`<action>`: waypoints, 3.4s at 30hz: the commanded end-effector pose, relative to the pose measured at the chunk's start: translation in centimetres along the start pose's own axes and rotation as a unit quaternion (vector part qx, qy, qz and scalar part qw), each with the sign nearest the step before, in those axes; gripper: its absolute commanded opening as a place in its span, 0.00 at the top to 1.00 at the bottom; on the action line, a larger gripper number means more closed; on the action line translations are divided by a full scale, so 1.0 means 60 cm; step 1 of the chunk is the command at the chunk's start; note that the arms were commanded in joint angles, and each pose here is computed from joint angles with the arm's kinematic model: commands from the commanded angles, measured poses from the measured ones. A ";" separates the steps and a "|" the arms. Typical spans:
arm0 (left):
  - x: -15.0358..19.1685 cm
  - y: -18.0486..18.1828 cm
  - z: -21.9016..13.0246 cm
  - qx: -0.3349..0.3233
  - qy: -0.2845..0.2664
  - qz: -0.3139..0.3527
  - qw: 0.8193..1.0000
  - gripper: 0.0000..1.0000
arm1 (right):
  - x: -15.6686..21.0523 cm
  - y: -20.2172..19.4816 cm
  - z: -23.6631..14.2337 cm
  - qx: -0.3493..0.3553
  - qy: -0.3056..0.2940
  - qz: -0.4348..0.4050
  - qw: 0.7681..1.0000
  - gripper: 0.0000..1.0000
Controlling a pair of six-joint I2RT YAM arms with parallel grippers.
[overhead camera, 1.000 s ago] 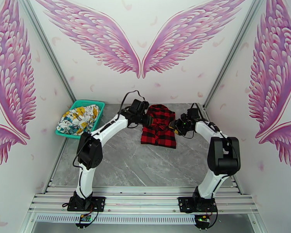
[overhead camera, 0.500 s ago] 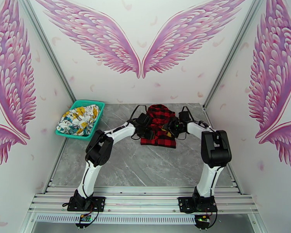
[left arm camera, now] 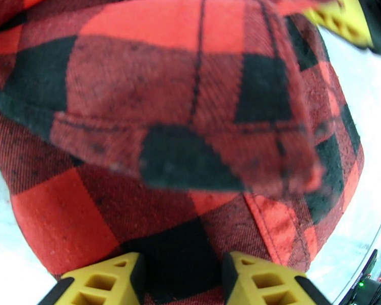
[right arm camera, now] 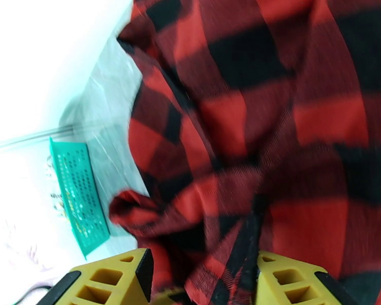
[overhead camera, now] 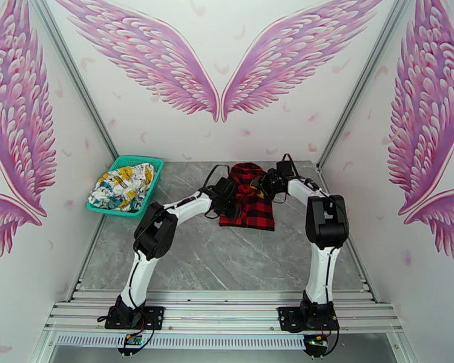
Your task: Fold and stack the mixed laundry pile
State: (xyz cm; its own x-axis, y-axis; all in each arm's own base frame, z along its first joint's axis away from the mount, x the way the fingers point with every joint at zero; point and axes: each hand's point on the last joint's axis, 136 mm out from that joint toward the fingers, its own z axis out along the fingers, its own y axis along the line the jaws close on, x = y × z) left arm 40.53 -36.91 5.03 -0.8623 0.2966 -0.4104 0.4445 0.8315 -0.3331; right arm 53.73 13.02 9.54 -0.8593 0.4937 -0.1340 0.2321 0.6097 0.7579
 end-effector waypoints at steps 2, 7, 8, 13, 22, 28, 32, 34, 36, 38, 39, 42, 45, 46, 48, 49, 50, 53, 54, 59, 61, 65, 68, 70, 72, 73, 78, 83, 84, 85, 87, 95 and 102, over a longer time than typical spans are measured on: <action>-0.017 -0.005 -0.021 -0.005 -0.015 0.014 1.000 0.53 | -0.037 0.003 0.016 0.013 -0.012 0.000 1.000 0.49; -0.088 -0.013 -0.060 -0.001 -0.071 0.021 0.997 0.52 | -0.068 0.020 0.005 0.024 -0.018 -0.019 0.999 0.49; -0.101 -0.014 -0.068 -0.002 -0.081 0.021 0.996 0.52 | -0.070 0.031 -0.006 0.022 -0.022 -0.027 0.999 0.49; -0.142 -0.017 -0.098 0.000 -0.114 0.028 0.993 0.50 | -0.059 0.077 -0.084 0.029 -0.052 -0.067 0.996 0.48; -0.164 -0.002 -0.057 0.006 -0.110 0.019 0.994 0.51 | 0.062 0.024 -0.127 0.044 -0.038 -0.070 0.996 0.52; -0.198 0.028 -0.009 0.014 -0.126 0.008 0.992 0.51 | 0.135 -0.043 -0.131 0.072 -0.010 -0.061 0.995 0.54; -0.222 0.051 0.025 0.025 -0.142 -0.002 0.990 0.51 | 0.174 -0.082 -0.132 0.092 0.012 -0.062 0.994 0.54; -0.231 0.059 0.040 0.030 -0.146 -0.008 0.989 0.51 | 0.191 -0.102 -0.133 0.106 0.022 -0.061 0.992 0.55; -0.236 0.056 0.044 0.038 -0.148 -0.006 0.988 0.51 | 0.201 -0.115 -0.137 0.117 0.025 -0.065 0.991 0.55; -0.238 0.047 0.038 0.046 -0.149 0.000 0.988 0.51 | 0.208 -0.125 -0.142 0.127 0.026 -0.068 0.989 0.55; -0.241 0.042 0.029 0.048 -0.151 0.003 0.987 0.51 | 0.209 -0.129 -0.144 0.133 0.026 -0.070 0.988 0.55; -0.243 0.012 -0.020 0.047 -0.160 0.029 0.986 0.50 | 0.212 -0.126 -0.155 0.138 0.028 -0.077 0.987 0.55; -0.240 -0.022 -0.086 0.044 -0.178 0.063 0.981 0.44 | 0.210 -0.104 -0.164 0.123 0.023 -0.084 0.989 0.55; -0.233 -0.029 -0.101 0.041 -0.178 0.070 0.981 0.43 | 0.210 -0.098 -0.165 0.119 0.022 -0.085 0.989 0.55; -0.216 -0.029 -0.118 0.031 -0.170 0.069 0.983 0.43 | 0.210 -0.091 -0.167 0.112 0.023 -0.086 0.990 0.56; -0.201 -0.025 -0.123 0.025 -0.161 0.064 0.985 0.43 | 0.210 -0.094 -0.167 0.115 0.023 -0.086 0.989 0.56; -0.189 -0.020 -0.127 0.019 -0.156 0.059 0.986 0.44 | 0.210 -0.098 -0.169 0.121 0.022 -0.087 0.989 0.56; -0.136 0.001 -0.141 0.004 -0.139 0.032 0.990 0.43 | 0.207 -0.121 -0.183 0.142 0.013 -0.081 0.986 0.56; -0.114 0.010 -0.144 0.001 -0.133 0.021 0.991 0.42 | 0.207 -0.130 -0.188 0.143 0.012 -0.074 0.987 0.54; -0.018 0.040 -0.148 0.017 -0.110 -0.052 0.992 0.33 | 0.212 -0.161 -0.195 0.108 0.007 -0.027 0.994 0.35; 0.011 0.045 -0.140 0.041 -0.105 -0.086 0.990 0.30 | 0.214 -0.171 -0.192 0.084 0.002 -0.003 0.996 0.30; 0.056 0.054 -0.116 0.073 -0.095 -0.129 0.984 0.26 | 0.221 -0.184 -0.175 0.059 0.001 0.016 0.998 0.26; 0.062 0.045 -0.104 0.108 -0.098 -0.159 0.976 0.24 | 0.225 -0.191 -0.159 0.043 0.010 0.027 0.999 0.27; 0.064 0.040 -0.095 0.122 -0.098 -0.173 0.973 0.24 | 0.225 -0.190 -0.150 0.032 0.013 0.033 0.999 0.28; 0.071 0.042 -0.082 0.118 -0.092 -0.186 0.971 0.24 | 0.225 -0.193 -0.143 0.029 0.016 0.037 0.999 0.29; 0.071 0.041 -0.075 0.121 -0.091 -0.192 0.970 0.25 | 0.227 -0.194 -0.139 0.025 0.019 0.040 0.999 0.30; 0.075 0.034 -0.041 0.122 -0.081 -0.210 0.967 0.35 | 0.231 -0.198 -0.124 0.016 0.027 0.047 0.998 0.38; 0.077 0.048 -0.018 0.096 -0.071 -0.212 0.970 0.40 | 0.224 -0.198 -0.115 0.006 0.025 0.050 0.998 0.49; 0.078 0.051 -0.018 0.090 -0.071 -0.212 0.971 0.37 | 0.222 -0.199 -0.114 0.006 0.024 0.051 0.998 0.52; 0.081 0.055 -0.018 0.080 -0.069 -0.211 0.972 0.33 | 0.220 -0.200 -0.113 0.008 0.022 0.050 0.998 0.54; 0.086 0.063 -0.019 0.063 -0.067 -0.210 0.973 0.31 | 0.219 -0.201 -0.111 0.008 0.022 0.050 0.998 0.57; 0.110 0.051 -0.007 0.032 -0.047 -0.207 0.977 0.32 | 0.224 -0.207 -0.110 0.012 0.025 0.049 0.998 0.70; 0.063 0.038 -0.015 0.052 -0.107 -0.208 0.971 0.77 | 0.229 -0.210 -0.108 0.015 0.028 0.049 0.998 0.77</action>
State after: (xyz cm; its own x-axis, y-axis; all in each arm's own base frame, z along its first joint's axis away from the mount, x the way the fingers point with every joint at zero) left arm 37.18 -33.24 2.96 -0.9253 -0.1425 -0.3515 0.0969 0.8071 -0.5824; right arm 36.46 7.67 2.89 -0.8458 0.5326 -0.0303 0.3359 0.5759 0.7453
